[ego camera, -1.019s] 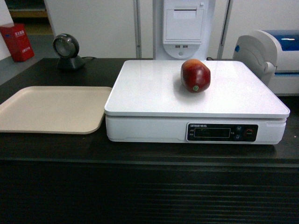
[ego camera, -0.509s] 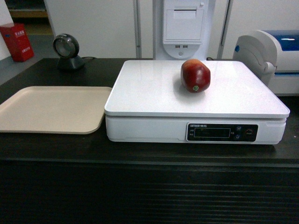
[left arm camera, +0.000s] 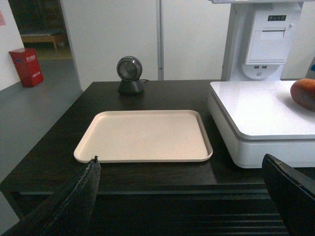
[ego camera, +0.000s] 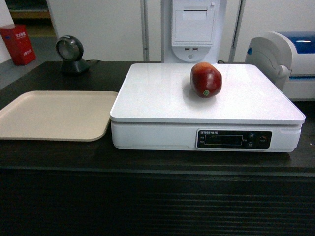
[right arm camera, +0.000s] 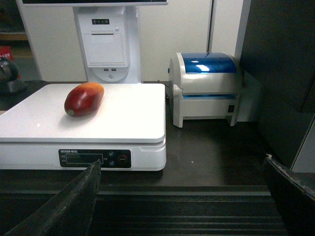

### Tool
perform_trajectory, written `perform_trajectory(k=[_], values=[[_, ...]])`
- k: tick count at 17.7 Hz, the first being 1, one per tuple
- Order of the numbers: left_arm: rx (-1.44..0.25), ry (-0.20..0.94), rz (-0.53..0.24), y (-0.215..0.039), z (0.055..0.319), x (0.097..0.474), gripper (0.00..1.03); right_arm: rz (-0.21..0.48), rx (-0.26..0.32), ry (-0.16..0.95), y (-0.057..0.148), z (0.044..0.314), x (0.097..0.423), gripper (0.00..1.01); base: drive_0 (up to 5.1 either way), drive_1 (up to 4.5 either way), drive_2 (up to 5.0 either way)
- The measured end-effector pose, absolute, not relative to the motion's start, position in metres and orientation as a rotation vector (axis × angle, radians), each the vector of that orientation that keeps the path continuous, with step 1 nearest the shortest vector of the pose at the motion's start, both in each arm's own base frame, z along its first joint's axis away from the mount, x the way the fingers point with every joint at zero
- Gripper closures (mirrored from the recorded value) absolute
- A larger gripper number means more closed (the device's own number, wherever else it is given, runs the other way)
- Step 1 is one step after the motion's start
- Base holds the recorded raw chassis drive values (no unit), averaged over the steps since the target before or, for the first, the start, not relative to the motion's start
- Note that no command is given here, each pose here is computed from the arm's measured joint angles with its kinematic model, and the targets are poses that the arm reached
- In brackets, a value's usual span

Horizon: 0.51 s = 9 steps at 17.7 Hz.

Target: Place dark red mango on scale at checkout

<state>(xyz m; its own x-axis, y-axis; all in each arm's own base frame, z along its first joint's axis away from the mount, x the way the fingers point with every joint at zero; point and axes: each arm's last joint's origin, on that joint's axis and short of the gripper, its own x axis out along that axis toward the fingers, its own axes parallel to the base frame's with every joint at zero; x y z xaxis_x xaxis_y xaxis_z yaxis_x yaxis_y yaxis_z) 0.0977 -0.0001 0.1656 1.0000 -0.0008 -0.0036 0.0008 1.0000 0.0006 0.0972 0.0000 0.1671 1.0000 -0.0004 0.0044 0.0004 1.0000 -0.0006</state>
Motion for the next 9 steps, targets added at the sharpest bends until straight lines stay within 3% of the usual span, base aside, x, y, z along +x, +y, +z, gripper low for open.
perform_trajectory(k=[9], values=[[0.001, 0.001, -0.001, -0.0001, 0.1659, 0.0978, 0.05, -0.001, -0.001, -0.006, 0.0, 0.1673, 0.0972, 0.03, 0.0, 0.0, 0.0]])
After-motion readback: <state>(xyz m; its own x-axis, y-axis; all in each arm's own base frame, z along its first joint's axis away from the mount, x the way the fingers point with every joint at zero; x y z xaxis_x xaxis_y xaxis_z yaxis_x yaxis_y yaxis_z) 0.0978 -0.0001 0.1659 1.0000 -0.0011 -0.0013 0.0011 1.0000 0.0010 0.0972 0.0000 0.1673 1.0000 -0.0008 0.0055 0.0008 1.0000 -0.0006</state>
